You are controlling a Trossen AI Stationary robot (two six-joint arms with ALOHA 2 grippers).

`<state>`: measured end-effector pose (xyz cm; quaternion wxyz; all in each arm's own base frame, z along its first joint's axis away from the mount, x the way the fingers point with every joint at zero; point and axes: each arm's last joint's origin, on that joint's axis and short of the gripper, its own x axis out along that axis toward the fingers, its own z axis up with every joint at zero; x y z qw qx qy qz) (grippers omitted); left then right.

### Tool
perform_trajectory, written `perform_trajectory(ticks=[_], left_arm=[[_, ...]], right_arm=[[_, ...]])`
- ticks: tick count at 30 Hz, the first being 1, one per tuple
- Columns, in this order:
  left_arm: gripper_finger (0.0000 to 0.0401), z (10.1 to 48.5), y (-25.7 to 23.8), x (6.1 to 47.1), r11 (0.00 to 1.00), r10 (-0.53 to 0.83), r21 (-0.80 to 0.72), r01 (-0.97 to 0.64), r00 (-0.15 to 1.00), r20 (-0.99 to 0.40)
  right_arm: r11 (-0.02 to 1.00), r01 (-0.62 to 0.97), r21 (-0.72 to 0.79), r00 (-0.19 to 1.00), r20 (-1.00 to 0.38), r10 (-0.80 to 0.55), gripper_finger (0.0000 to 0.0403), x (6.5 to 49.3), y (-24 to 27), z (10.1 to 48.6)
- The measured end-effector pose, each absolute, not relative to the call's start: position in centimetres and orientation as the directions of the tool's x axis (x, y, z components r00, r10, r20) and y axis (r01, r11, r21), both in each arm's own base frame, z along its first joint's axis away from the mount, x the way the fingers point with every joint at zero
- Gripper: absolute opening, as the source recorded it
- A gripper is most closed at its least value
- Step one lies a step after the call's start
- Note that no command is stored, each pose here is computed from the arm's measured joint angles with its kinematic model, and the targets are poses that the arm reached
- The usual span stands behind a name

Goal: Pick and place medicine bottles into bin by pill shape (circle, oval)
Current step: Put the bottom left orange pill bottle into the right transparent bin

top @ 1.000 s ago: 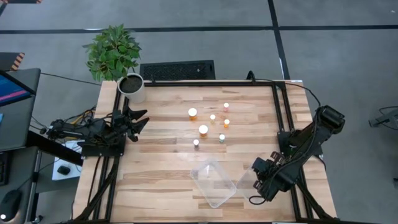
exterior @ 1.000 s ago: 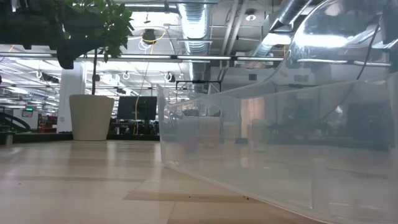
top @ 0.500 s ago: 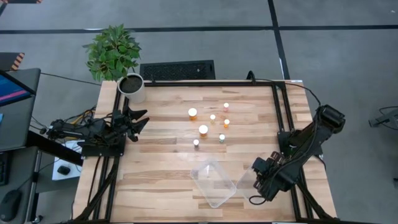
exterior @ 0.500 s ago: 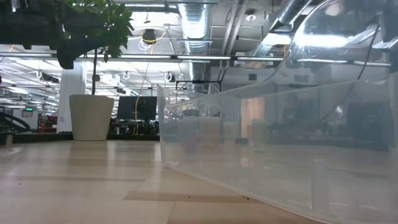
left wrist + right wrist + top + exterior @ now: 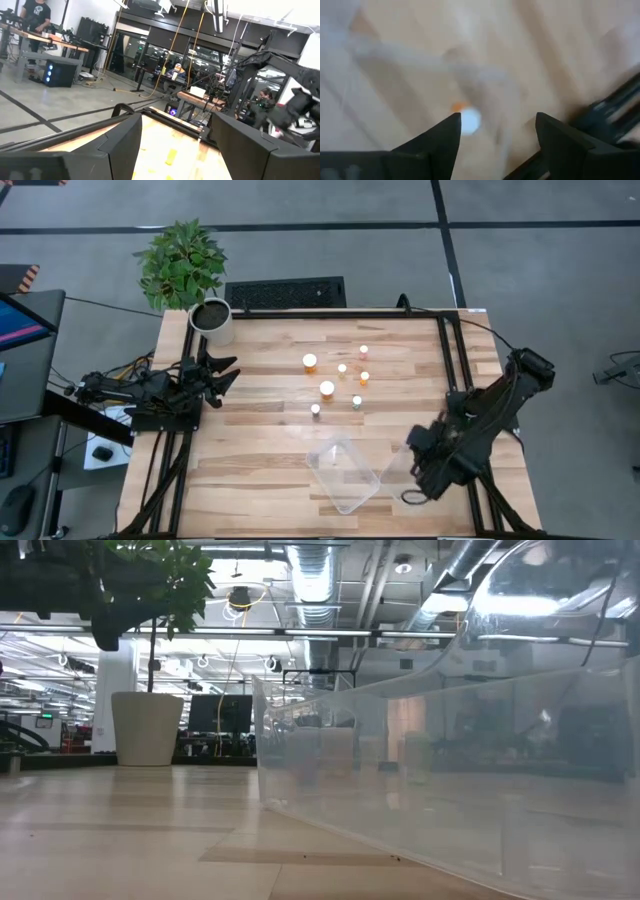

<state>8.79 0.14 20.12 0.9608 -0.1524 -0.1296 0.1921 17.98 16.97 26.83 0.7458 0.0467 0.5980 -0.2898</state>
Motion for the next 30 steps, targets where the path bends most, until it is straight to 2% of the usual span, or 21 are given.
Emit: perform_trajectory(ticks=[3,11,17,22,30], left_arm=[[0.0235,20.1,0.1,8.8,0.880,0.408,-0.342,-0.329,0.893,0.190],[0.0235,20.1,0.1,8.8,0.880,0.408,-0.342,-0.329,0.893,0.191],[0.0235,20.1,0.1,8.8,0.881,0.405,-0.340,-0.328,0.895,0.188],[0.0235,20.1,0.1,8.8,0.881,0.406,-0.340,-0.328,0.895,0.188],[0.0235,20.1,0.2,8.8,0.878,0.416,-0.337,-0.340,0.890,0.188]], right_arm=[[0.824,0.465,-0.324,0.140,-0.892,-0.430,0.0265,19.4,15.3,28.7],[0.867,0.361,-0.344,0.205,-0.877,-0.434,0.0265,22.9,8.1,30.9],[0.891,0.364,-0.272,0.370,-0.835,-0.406,0.0265,23.1,3.2,31.9],[0.911,0.357,-0.205,0.449,-0.818,-0.360,0.0265,23.1,1.2,30.3],[0.919,0.335,-0.206,0.381,-0.863,-0.333,0.0265,22.8,-0.7,25.3]])
